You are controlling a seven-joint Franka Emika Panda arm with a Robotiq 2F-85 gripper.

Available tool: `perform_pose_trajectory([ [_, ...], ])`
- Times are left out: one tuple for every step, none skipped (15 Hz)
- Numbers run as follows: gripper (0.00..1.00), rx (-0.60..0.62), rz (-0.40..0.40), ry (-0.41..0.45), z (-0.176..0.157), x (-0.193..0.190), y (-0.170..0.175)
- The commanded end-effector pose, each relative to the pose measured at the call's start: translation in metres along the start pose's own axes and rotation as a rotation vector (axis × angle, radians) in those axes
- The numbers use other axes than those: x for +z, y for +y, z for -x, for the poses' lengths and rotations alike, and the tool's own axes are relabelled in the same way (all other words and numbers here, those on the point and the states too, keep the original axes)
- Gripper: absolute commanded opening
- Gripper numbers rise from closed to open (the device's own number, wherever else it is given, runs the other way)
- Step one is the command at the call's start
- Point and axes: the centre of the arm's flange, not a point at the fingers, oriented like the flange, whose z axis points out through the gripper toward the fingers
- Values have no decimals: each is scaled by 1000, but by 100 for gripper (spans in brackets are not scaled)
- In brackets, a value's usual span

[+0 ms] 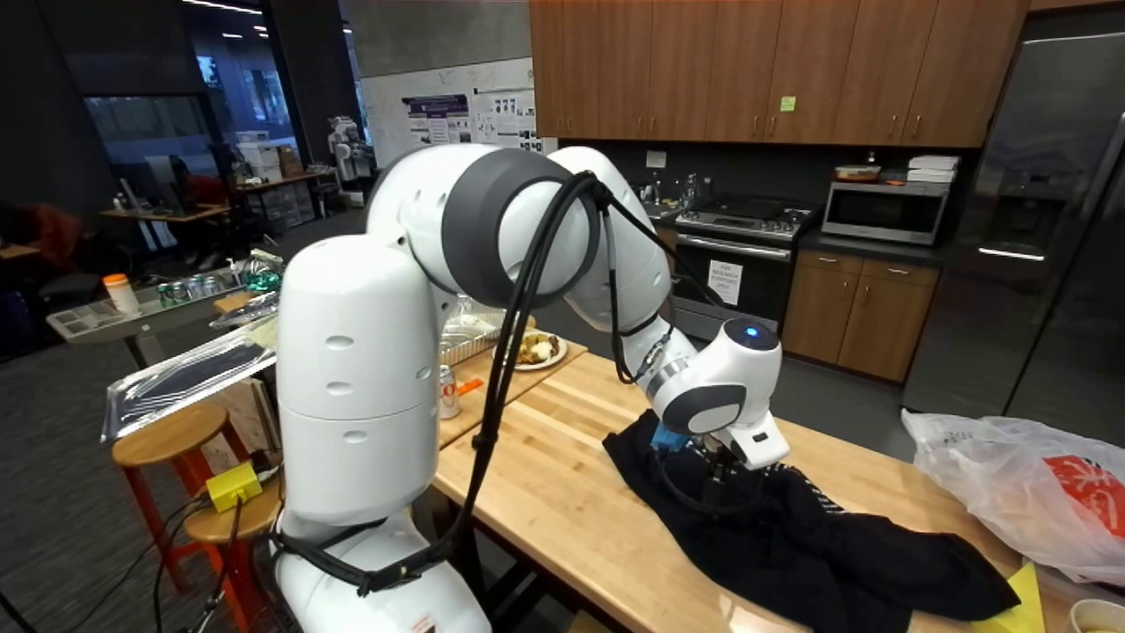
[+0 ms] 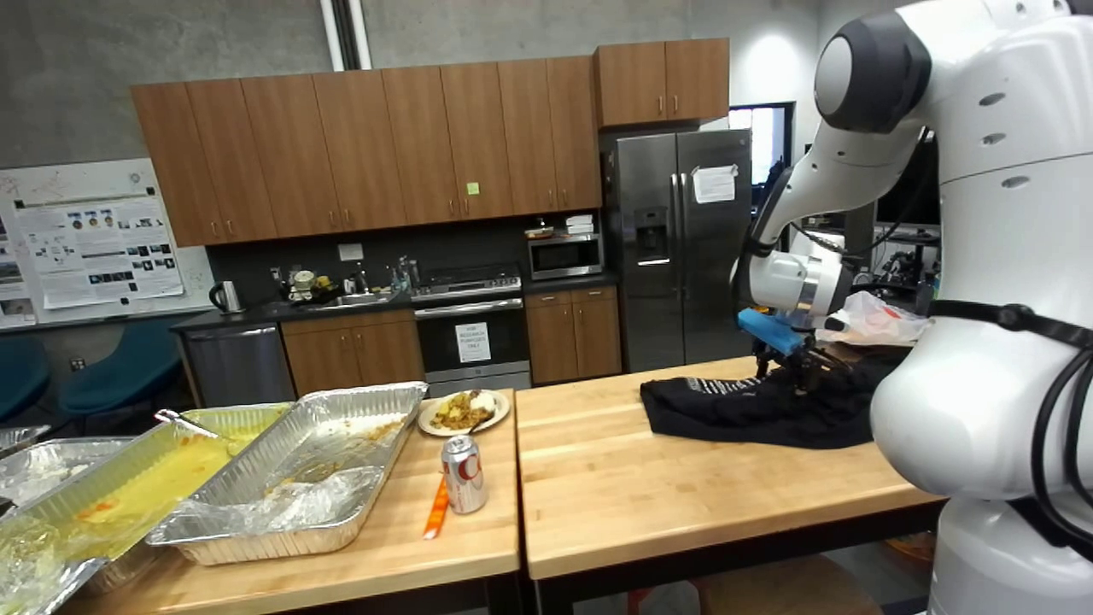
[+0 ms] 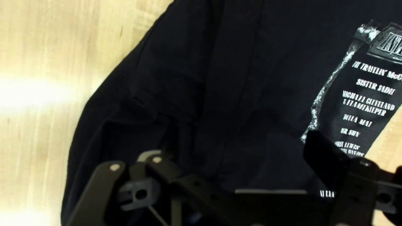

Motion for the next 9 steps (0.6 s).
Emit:
perform_pose_trajectory([
  [100,2,-9,7,3,13,-8],
  [100,0,-6,7,3,15,-9],
  [100,4,-8,17,3,19,-9],
  [100,4,-4,23,2,22,-9],
  [100,7,-1,25,2,27,-10],
  [100,4,1,27,1,31,-10],
  [75,1,0,35,1,35,-11],
  [74,-2,2,38,-1,37,-12],
  [68,2,8,36,0,37,-10],
])
